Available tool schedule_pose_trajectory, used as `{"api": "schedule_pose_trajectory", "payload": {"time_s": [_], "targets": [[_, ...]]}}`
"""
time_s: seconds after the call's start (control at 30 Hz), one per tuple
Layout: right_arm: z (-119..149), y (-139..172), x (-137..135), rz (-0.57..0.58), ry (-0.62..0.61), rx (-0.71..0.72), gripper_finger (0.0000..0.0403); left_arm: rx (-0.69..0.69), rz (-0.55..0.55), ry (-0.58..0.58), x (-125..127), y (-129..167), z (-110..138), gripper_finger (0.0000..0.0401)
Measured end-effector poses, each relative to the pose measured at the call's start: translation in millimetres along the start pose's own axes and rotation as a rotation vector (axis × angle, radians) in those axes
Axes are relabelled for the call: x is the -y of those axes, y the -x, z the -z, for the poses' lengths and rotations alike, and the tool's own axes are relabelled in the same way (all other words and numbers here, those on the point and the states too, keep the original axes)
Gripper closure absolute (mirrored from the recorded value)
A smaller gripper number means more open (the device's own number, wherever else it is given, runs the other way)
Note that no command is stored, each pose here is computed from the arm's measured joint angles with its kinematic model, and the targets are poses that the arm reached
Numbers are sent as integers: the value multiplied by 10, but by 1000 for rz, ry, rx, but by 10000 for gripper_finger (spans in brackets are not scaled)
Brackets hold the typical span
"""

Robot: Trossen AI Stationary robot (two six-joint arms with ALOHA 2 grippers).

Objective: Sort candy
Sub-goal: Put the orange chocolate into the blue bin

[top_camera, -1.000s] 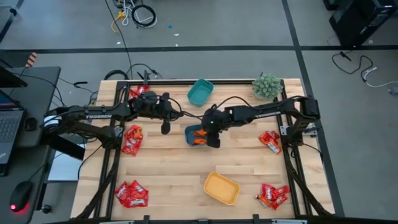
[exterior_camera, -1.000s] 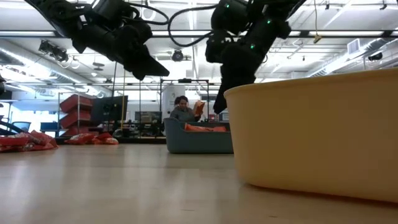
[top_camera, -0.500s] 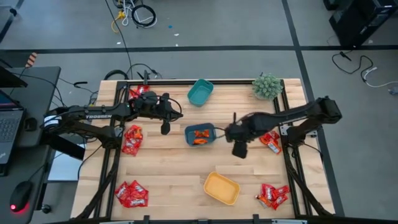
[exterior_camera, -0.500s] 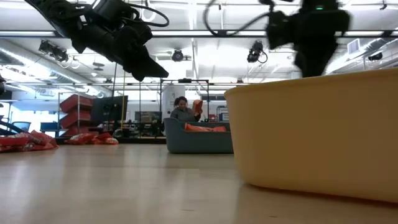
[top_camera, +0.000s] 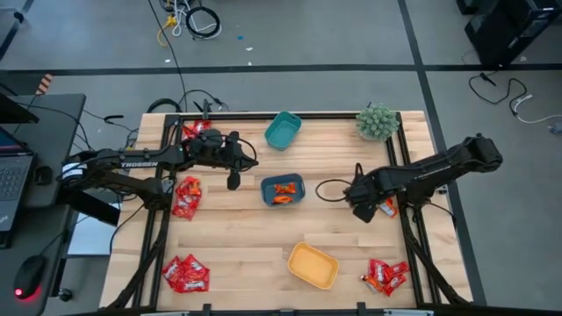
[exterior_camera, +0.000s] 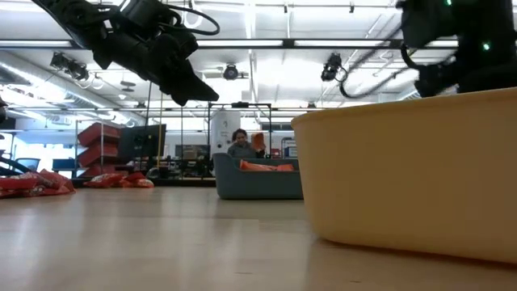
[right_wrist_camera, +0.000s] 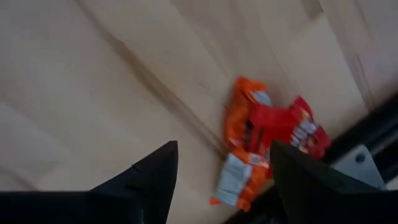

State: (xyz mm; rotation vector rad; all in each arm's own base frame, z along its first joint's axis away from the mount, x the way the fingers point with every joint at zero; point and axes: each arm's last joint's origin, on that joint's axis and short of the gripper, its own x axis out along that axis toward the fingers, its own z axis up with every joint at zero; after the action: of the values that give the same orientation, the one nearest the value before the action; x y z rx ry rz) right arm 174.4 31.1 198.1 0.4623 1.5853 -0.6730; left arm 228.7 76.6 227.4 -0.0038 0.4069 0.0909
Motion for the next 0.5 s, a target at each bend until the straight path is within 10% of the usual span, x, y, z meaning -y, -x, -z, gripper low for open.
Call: {"api": "schedule_pose_trajectory", "payload": {"time_s": [0.5], "targets": [[74, -472, 76, 66, -57, -164, 172, -2, 1, 39, 1, 0, 2, 400]]}}
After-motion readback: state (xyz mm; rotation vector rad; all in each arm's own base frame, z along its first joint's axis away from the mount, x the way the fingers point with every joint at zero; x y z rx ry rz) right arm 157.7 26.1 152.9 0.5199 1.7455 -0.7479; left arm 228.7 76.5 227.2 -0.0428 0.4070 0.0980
